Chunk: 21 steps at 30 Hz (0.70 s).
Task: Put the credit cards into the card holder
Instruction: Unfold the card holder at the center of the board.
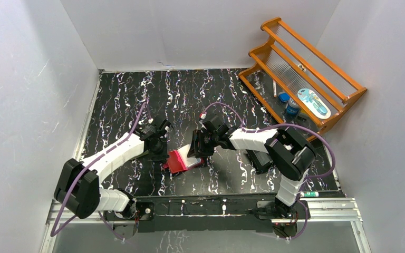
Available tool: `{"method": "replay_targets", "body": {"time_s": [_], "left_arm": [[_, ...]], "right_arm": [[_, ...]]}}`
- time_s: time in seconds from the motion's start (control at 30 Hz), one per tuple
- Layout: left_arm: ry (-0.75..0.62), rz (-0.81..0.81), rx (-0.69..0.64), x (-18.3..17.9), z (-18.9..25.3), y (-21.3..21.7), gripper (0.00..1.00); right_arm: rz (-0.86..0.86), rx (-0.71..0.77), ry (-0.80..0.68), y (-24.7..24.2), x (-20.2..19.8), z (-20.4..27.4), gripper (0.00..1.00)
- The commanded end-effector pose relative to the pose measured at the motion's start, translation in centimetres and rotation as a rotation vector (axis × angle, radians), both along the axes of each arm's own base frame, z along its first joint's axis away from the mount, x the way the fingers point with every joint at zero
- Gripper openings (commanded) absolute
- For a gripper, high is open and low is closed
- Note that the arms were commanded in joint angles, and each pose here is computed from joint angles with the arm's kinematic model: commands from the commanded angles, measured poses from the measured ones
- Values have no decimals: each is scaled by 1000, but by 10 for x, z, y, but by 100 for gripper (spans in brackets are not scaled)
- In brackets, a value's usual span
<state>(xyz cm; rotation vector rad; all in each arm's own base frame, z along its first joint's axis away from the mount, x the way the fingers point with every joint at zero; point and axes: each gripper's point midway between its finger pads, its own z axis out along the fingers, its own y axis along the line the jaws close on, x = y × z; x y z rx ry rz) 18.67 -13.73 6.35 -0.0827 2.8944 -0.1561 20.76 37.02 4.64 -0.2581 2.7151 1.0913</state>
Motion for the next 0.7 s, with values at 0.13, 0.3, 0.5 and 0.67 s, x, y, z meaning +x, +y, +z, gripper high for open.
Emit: {"method": "replay_targets", "body": {"time_s": [0.13,0.3,0.5,0.67], "left_arm": [[27,-47,-42,-1,-8,-11,3],[30,-55,-56,0,-11,-14,3],[-17,-108,-183,9,-6,-39,3],[-59,-164,-299,19,4,-66,4]], "right_arm": [[1,16,-64,6,11,16,59],[-1,16,-67,4,11,18,59],[-13,40,-108,-3,8,47,59],[-57,-23,-156,-29,4,49,59]]}}
